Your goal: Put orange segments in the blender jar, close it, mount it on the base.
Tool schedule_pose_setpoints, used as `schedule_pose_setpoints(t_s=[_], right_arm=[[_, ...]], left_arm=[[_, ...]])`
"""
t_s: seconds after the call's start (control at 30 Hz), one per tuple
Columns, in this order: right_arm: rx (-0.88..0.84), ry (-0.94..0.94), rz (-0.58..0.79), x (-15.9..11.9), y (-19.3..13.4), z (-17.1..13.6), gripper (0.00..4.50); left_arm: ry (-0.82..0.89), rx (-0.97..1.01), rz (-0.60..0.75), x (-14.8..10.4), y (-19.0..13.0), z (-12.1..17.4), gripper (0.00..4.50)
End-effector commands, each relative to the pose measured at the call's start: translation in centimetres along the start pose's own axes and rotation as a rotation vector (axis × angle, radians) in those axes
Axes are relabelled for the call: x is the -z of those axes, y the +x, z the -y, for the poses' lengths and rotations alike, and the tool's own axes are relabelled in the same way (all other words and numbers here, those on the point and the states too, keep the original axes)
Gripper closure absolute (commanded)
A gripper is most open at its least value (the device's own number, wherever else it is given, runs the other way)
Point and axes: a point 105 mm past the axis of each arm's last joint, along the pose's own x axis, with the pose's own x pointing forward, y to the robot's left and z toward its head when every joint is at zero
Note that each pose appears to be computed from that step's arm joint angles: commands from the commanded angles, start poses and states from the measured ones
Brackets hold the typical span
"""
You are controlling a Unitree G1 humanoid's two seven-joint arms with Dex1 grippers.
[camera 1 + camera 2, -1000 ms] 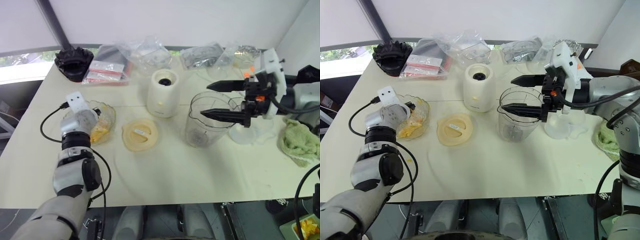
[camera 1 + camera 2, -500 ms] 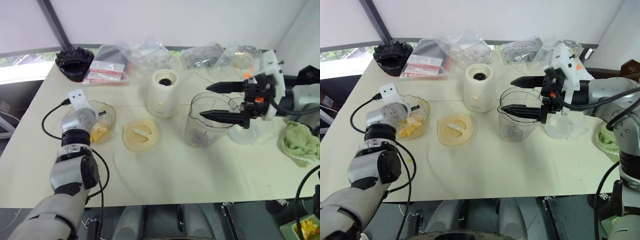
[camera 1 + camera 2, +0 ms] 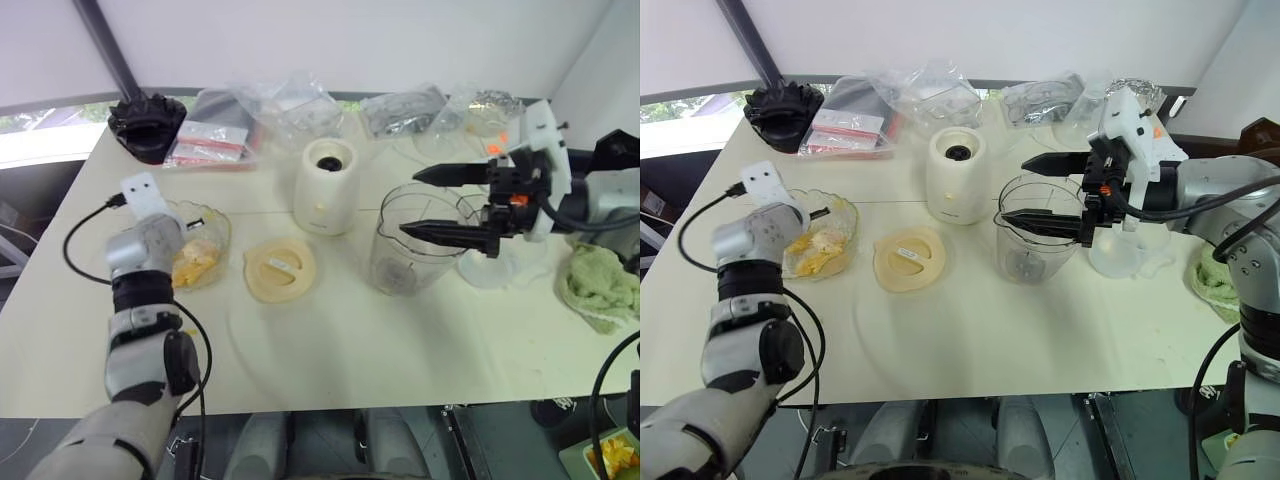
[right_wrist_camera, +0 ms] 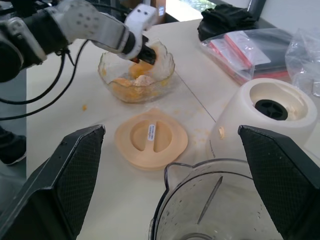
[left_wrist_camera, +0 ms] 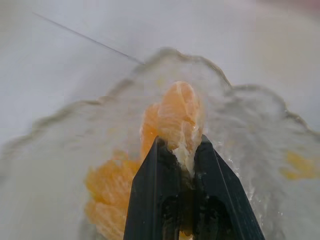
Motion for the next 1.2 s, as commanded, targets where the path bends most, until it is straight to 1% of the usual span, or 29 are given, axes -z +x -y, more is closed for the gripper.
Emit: schedule_pose_setpoints(t_s=[0.03,0.17,0.27,0.33,0.4,0.53,0.63,0.7,0.8,0.9,0.93,1.0,1.07,1.13,1.2], right_arm=[[0.012,-0.044,0.023,-1.1,-0.6,0.0,0.00],[0.010,-0.043,0.021,-1.0,-0.5,0.0,0.00],[0.010,-0.044,0.020,-0.9,-0.5,0.1,0.00],[0.014,-0.047,0.020,-1.0,-0.5,0.1,0.00],[0.029,-0.053,0.019,-1.0,-0.8,0.2,0.00],[0.071,-0.060,0.015,-1.0,-1.4,0.3,0.00],[0.116,-0.061,0.007,-0.8,-2.2,0.0,0.00],[0.165,-0.064,-0.002,-0.7,-3.0,-0.3,0.00],[0.242,-0.065,-0.016,-0.6,-4.2,-0.8,0.00],[0.336,-0.066,-0.047,-0.1,-5.6,-1.6,0.00],[0.358,-0.067,-0.057,0.0,-5.9,-1.9,0.00],[0.439,-0.067,-0.094,0.5,-7.0,-2.7,0.00],[0.553,-0.058,-0.153,1.7,-8.5,-3.6,0.00],[0.626,-0.046,-0.207,2.7,-9.5,-4.6,0.00],[0.668,-0.037,-0.230,3.3,-10.1,-5.4,0.00]], left_arm=[[-0.031,0.094,0.131,-3.4,-3.4,0.6,4.34],[-0.026,0.258,0.166,-4.1,-6.5,1.9,4.34],[0.033,0.393,0.196,-4.6,-8.4,3.1,4.34],[0.080,0.568,0.232,-5.7,-10.5,4.9,4.34],[0.176,0.801,0.292,-7.4,-13.4,7.8,4.34],[0.262,1.084,0.381,-9.9,-16.6,11.8,4.34],[0.302,1.327,0.411,-10.5,-19.2,15.7,4.34],[0.351,1.521,0.425,-10.1,-21.5,18.8,4.34],[0.383,1.749,0.409,-9.0,-24.0,22.2,4.34],[0.432,1.923,0.372,-7.3,-25.6,25.2,4.34],[0.448,1.953,0.367,-6.8,-25.7,25.8,4.34],[0.461,2.041,0.297,-5.3,-26.0,27.5,4.34],[0.529,2.117,0.216,-2.8,-26.4,28.9,4.34],[0.633,2.118,0.188,-0.8,-25.9,29.8,4.34],[0.683,2.144,0.156,0.3,-25.8,30.0,4.34]])
